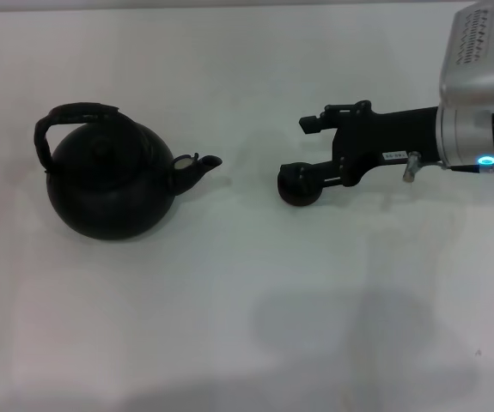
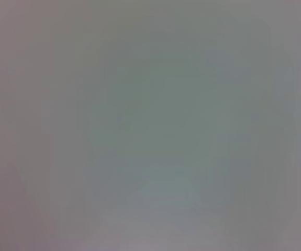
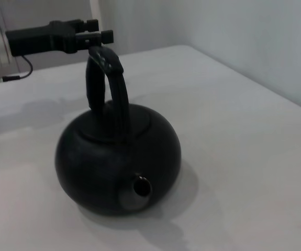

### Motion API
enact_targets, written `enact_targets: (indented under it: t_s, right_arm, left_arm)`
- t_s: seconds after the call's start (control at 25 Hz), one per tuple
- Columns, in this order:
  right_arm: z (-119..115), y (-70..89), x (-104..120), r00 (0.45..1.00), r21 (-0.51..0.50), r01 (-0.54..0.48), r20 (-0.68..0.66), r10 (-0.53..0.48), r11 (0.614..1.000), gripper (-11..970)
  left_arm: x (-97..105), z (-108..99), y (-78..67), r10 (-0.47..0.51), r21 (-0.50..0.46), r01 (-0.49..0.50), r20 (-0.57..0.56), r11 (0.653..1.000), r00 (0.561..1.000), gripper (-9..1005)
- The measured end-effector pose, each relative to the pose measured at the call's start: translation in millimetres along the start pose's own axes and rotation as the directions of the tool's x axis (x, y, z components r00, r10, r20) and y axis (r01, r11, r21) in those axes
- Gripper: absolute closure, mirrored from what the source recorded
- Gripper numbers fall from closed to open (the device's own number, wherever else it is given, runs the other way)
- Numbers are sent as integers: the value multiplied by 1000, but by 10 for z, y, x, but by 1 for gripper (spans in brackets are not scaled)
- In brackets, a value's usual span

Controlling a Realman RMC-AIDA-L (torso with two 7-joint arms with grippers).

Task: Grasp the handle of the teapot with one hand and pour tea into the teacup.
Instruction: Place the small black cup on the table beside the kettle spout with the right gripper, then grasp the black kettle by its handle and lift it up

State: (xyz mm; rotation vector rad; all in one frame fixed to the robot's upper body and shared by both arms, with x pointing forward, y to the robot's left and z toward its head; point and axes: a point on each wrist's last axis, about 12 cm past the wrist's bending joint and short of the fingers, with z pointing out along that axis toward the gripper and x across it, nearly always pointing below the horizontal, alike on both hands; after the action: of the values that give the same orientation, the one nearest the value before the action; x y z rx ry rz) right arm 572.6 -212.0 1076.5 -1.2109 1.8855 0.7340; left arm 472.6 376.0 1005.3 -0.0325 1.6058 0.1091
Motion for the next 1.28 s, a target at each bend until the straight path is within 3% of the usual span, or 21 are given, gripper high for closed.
enact_targets:
  t_s: [0.2,0.28,0.4,0.48,0.72,1.12,1.28]
  right_arm:
    - [-199,-74,-16,996,33,-40,76,37,999,114]
    - [-353,-136,13,992,89,-57,121,46,994,114]
    - [-615,-242,98,980,193,-106,188,70,976,115]
    - [-827,-311,169,968,267,-145,238,81,953,115]
    - [-1068,-372,245,957,356,-170,280,69,919,115]
    - [-1029,-400,237,959,366,-161,276,58,916,114]
    - [-1024,-398,239,957,365,-168,282,64,916,114]
  left_arm:
    - [-24,-169,-44,20,78,-25,62,997,998,162]
    - [-17,-319,-140,48,198,-65,91,978,995,162]
    - [-12,-447,-170,52,252,-78,111,965,992,161]
    - [-16,-550,-168,46,268,-80,131,960,990,161]
    - [-33,-850,-188,20,326,-81,185,942,983,161]
    - [-50,-685,-386,-29,497,-46,143,867,989,162]
    - [-55,-600,-392,-32,522,-31,112,852,993,162]
